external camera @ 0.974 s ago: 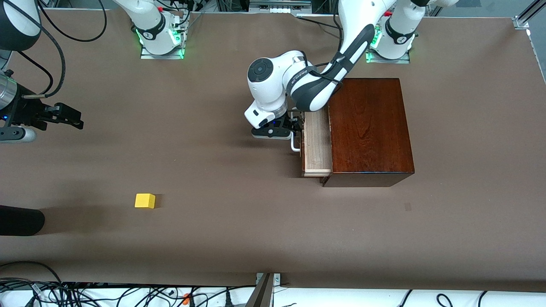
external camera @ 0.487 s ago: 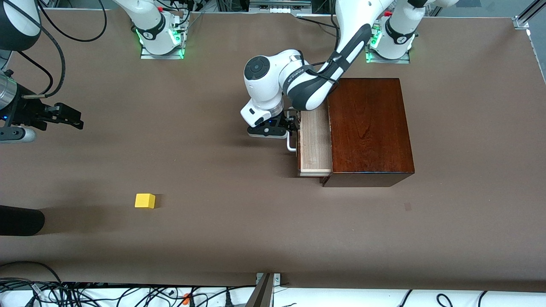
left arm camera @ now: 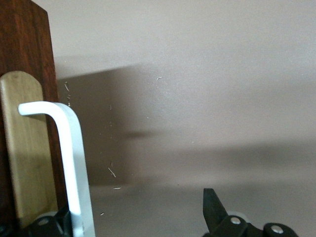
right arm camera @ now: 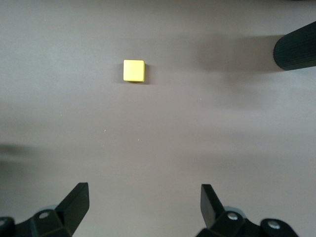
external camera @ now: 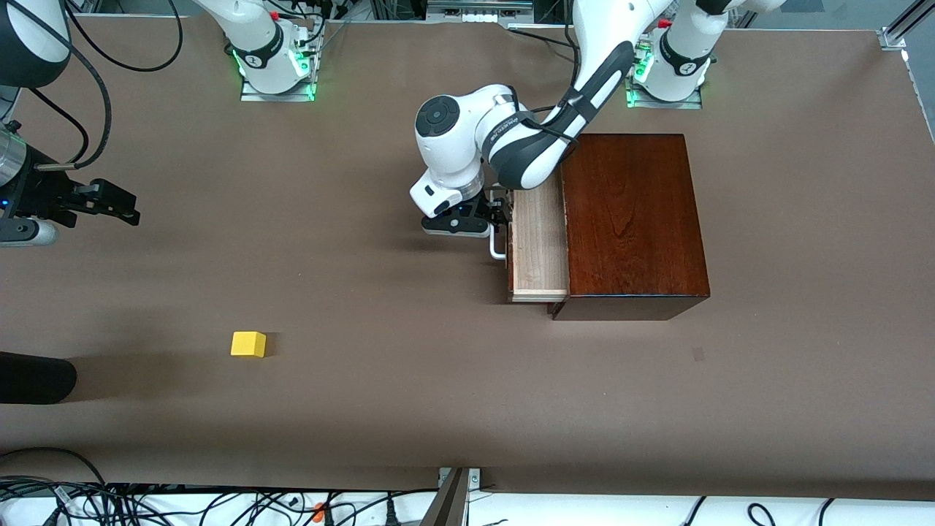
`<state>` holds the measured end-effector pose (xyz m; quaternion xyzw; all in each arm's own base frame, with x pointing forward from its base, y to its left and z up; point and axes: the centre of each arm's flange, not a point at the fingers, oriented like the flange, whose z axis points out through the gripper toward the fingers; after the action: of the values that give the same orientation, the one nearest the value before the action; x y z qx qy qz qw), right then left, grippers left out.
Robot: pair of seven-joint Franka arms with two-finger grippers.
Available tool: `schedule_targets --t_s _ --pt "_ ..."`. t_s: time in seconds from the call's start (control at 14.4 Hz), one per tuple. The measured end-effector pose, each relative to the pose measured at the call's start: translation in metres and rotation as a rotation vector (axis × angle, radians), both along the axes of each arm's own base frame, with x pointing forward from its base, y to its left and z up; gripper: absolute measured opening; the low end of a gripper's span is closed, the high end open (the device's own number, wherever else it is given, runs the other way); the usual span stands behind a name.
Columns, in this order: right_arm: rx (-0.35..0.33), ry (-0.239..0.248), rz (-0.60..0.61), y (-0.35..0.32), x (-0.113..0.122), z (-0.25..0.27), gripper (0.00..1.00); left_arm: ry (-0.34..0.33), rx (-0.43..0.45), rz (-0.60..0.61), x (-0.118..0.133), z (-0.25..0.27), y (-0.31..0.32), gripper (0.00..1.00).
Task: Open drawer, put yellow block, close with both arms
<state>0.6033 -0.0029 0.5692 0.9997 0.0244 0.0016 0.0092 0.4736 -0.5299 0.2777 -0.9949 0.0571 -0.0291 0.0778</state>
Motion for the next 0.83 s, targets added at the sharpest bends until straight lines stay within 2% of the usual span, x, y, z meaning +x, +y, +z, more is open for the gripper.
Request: schedule_targets --t_s 0.28,0.56,0.7,0.83 --pt "0.000 -0.020 0.003 0.001 0.004 -0.001 1.00 0.035 0.047 0.007 -0.005 0.004 0.001 1.00" --pt "-0.005 -0.021 0.023 0.015 0.025 -0.037 1.00 0.047 0.076 0.013 -0.006 0.018 0.000 1.00" --pt "-0.007 -0.013 0.050 0.034 0.035 -0.059 1.00 0.051 0.097 0.013 0.000 0.040 0.003 1.00" --pt "-0.010 -0.020 0.069 0.056 0.045 -0.066 1.00 0.057 0.120 -0.016 0.013 0.086 0.013 1.00"
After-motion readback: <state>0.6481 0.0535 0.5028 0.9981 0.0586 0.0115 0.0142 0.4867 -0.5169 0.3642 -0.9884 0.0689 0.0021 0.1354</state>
